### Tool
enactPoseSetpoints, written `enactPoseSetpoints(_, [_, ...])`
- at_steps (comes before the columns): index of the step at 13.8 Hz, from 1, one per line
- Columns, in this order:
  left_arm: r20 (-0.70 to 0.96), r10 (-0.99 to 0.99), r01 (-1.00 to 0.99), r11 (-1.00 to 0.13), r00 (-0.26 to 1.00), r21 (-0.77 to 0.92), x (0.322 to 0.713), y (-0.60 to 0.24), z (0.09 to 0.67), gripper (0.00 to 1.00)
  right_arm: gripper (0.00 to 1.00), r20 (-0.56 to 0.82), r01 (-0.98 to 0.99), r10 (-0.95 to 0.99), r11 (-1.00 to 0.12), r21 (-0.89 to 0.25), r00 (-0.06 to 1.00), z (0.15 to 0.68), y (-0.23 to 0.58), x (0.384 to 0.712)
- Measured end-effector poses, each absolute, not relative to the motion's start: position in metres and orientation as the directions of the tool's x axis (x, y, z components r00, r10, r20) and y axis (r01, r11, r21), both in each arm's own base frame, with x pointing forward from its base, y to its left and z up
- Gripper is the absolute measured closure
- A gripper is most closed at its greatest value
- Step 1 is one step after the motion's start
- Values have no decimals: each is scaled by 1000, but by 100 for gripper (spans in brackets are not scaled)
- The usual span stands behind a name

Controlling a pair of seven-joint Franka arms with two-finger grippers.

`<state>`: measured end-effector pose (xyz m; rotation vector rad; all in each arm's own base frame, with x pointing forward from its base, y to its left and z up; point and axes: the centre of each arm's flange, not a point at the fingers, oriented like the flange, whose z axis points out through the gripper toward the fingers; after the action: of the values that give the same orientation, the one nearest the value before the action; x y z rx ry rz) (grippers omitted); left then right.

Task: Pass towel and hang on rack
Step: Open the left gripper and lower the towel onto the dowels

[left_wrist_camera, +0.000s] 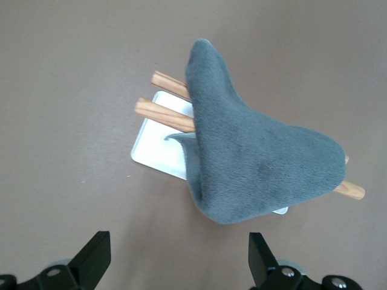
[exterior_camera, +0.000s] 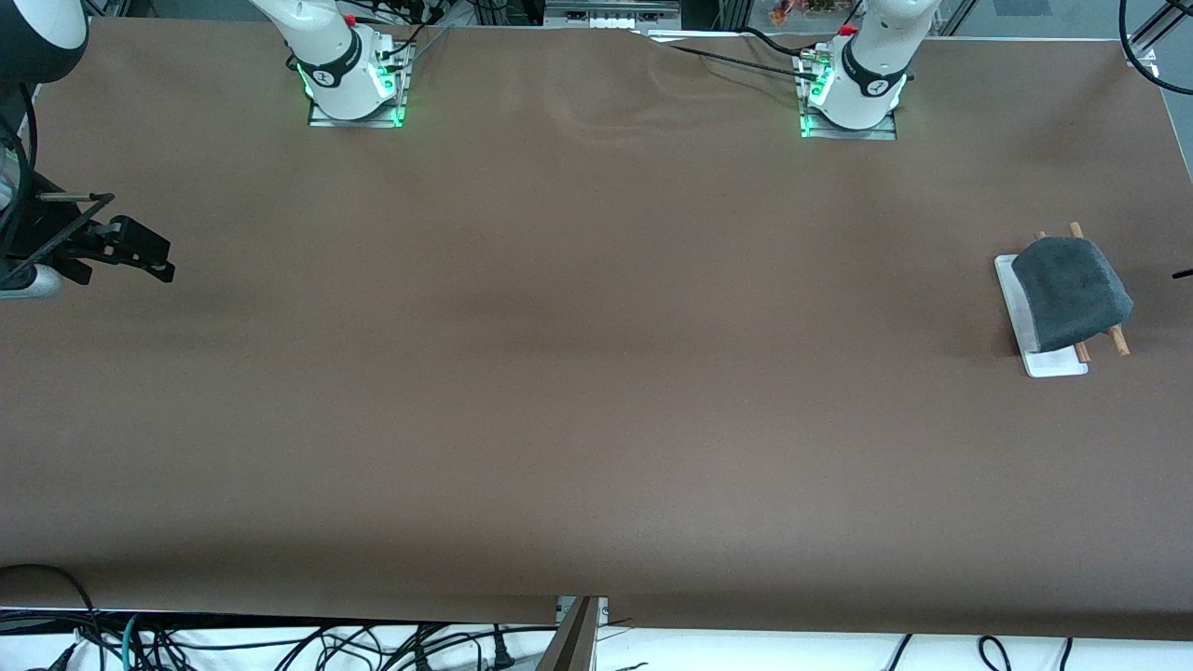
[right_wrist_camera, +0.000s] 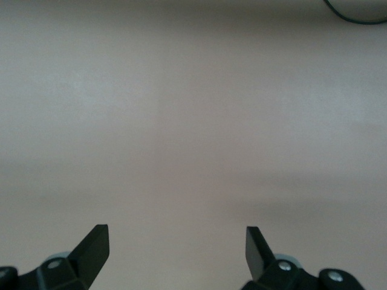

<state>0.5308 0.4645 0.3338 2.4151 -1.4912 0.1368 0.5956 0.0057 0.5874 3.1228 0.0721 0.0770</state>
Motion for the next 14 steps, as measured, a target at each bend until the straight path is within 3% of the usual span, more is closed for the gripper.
enactPoseSetpoints(5, [200, -797, -820, -536, 569, 200, 560, 441, 363, 0, 0, 49, 44, 45, -999, 18, 998, 587, 5, 596])
enactPoseSetpoints(14, [41, -710, -700, -681, 703, 216, 634, 268, 459, 0, 0, 49, 43, 44, -999, 18, 998, 587, 4, 596])
